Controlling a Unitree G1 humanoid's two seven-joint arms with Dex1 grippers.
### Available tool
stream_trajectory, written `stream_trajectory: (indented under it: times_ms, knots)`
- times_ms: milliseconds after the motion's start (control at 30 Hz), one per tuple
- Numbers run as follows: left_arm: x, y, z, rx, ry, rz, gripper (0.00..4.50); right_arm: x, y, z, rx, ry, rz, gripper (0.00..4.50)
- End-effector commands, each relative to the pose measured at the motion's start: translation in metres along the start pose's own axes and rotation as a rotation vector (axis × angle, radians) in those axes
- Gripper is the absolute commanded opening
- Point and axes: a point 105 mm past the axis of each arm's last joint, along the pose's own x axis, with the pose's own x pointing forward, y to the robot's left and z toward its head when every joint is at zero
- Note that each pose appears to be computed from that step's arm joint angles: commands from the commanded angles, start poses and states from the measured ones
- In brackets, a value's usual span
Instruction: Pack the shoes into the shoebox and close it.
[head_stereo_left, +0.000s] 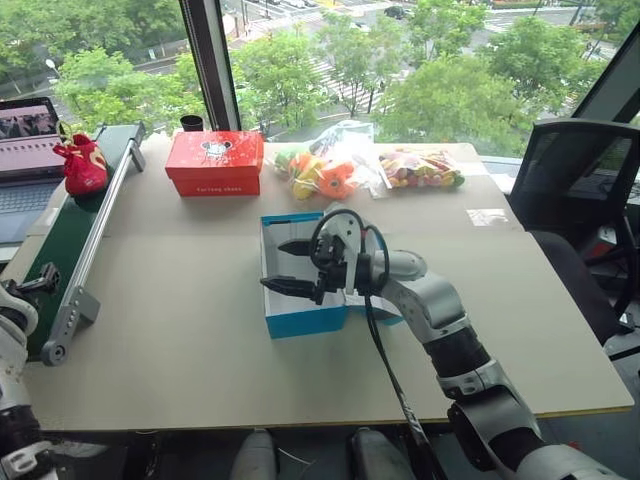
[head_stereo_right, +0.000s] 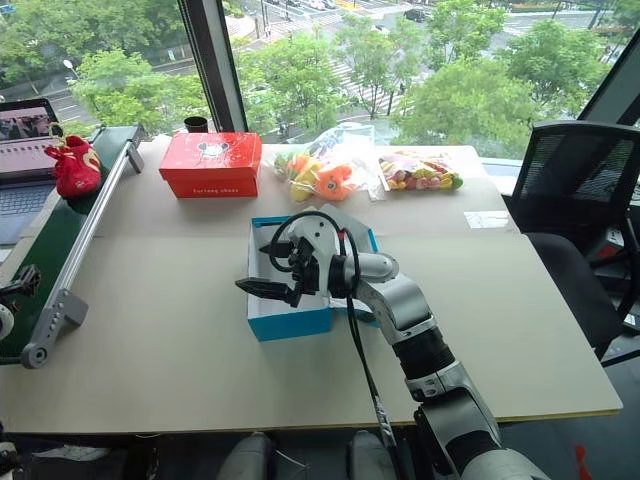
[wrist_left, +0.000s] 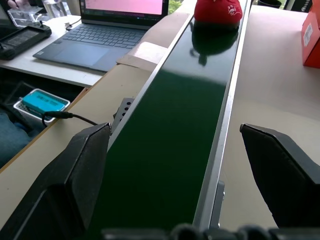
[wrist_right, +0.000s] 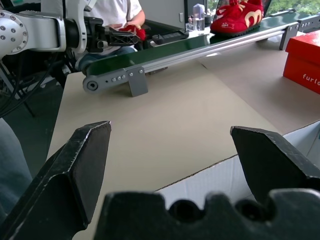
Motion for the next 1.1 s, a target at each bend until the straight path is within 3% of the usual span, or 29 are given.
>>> stream_trajectory:
  times_ms: [33,200,767,1100]
  knots:
    - [0.009,0.008,0.021,0.059,-0.043,-0.014,4.43,-0.004,0.002,0.015,-0.046,-0.040,-0.014,4.50]
    - [0.023,0.019,0.025,0.074,-0.072,0.001,4.43,-0.008,0.000,0.014,-0.057,-0.038,-0.046,4.50]
    - [0.039,0.014,0.031,0.097,-0.110,-0.016,4.43,-0.018,-0.011,0.017,-0.105,-0.033,-0.127,4.50]
    - [0.034,0.026,0.015,0.008,-0.079,0.012,4.43,-0.021,-0.013,0.014,-0.127,-0.007,-0.132,4.50]
